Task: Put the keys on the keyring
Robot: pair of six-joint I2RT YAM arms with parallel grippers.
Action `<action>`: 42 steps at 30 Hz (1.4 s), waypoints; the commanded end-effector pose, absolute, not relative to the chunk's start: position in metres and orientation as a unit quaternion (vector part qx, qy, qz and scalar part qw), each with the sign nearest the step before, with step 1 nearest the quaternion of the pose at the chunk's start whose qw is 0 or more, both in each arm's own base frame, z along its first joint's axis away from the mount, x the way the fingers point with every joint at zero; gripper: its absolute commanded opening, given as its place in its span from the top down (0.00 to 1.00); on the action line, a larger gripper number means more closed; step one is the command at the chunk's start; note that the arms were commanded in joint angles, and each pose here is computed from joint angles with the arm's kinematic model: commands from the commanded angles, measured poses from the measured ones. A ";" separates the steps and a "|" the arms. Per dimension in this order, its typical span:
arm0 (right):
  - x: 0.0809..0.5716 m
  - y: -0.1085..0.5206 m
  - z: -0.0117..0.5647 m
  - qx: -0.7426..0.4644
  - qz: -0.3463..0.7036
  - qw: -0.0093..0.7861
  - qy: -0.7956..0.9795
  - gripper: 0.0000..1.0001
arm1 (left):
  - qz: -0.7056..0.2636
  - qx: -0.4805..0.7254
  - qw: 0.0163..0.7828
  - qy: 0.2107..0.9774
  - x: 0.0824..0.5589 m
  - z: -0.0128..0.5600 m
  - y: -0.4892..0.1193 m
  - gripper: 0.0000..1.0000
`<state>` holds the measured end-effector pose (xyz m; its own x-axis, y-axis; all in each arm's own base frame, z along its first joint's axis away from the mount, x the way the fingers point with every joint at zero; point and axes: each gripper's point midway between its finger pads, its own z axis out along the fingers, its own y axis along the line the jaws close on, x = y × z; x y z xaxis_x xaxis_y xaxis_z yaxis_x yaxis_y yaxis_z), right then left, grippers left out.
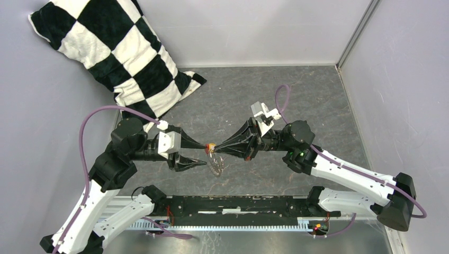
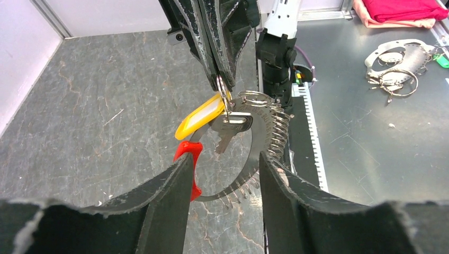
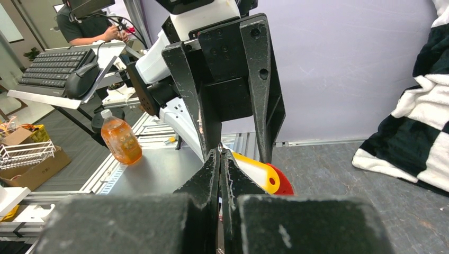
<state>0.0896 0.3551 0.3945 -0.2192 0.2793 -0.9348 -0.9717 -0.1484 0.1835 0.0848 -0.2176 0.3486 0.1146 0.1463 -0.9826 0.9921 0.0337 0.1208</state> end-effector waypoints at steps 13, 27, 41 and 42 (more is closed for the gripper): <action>0.086 0.352 0.409 -0.385 0.665 0.492 0.408 0.99 | -0.438 0.545 0.526 0.485 0.080 0.377 -0.220 0.42; 0.088 0.357 0.400 -0.389 0.665 0.477 0.422 0.99 | -0.447 0.551 0.525 0.470 0.076 0.383 -0.222 0.69; 0.085 0.358 0.397 -0.392 0.671 0.465 0.424 0.99 | -0.447 0.557 0.521 0.468 0.075 0.380 -0.223 0.81; 0.085 0.357 0.397 -0.391 0.673 0.465 0.423 0.99 | -0.447 0.558 0.520 0.468 0.075 0.380 -0.223 0.82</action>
<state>0.0889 0.3621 0.3835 -0.2786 0.2529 -0.9265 -0.9538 -0.1861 0.2360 0.0828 -0.2227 0.3625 0.1277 0.0979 -0.9870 0.9916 0.0077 0.1291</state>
